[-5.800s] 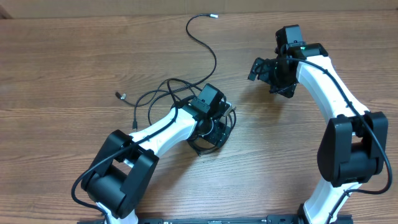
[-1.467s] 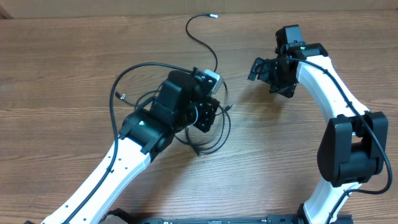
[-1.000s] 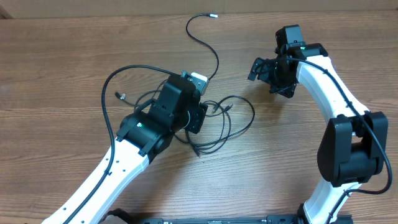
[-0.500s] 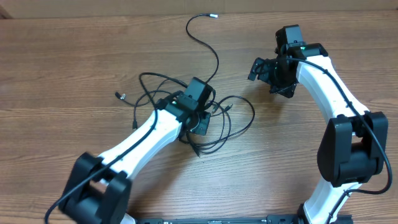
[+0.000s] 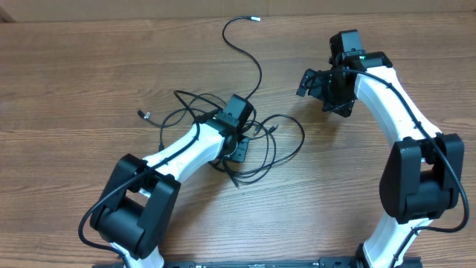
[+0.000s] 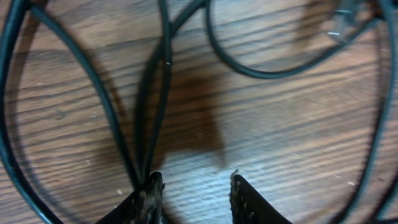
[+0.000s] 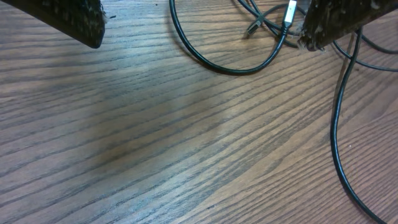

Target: Untangle cables

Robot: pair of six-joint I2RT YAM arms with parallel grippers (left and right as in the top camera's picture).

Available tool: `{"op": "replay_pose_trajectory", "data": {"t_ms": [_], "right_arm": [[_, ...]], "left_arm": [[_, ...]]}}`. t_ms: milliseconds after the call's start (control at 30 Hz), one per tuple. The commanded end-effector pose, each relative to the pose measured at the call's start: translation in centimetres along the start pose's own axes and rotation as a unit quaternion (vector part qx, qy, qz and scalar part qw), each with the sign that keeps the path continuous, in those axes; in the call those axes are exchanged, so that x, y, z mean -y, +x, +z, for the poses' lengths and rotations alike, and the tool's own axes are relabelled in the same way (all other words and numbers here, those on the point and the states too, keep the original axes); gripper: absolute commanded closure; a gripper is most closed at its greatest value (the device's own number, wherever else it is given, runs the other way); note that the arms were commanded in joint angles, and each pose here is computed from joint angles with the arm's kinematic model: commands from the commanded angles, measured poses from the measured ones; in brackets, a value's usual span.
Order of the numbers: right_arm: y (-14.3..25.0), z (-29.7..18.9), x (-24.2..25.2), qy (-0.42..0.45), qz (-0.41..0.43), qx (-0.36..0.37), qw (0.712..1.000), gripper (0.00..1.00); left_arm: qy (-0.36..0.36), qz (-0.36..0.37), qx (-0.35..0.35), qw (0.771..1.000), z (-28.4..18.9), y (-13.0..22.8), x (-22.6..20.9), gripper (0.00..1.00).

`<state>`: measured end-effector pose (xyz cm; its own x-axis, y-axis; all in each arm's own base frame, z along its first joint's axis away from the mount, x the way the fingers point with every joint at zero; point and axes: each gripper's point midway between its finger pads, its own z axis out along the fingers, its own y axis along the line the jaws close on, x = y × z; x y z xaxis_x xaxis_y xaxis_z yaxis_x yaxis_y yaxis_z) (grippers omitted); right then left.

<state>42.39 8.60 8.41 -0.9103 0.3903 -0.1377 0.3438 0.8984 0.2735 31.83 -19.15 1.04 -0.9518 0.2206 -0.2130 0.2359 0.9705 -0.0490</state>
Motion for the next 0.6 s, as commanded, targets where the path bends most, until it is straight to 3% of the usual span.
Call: {"op": "replay_pose_trajectory", "data": {"t_ms": [0,567], "right_arm": [[0.0,-0.1,-0.1,-0.001,-0.002,0.001,1.0,0.0],[0.0,-0.1,-0.1,-0.001,-0.002,0.002,1.0,0.0]], "left_arm": [[-0.01,-0.019,0.0,1.0,0.5,-0.5,-1.1,0.61],[0.023,-0.009,0.052,0.998,-2.9,-5.6,0.0,0.58]]}}
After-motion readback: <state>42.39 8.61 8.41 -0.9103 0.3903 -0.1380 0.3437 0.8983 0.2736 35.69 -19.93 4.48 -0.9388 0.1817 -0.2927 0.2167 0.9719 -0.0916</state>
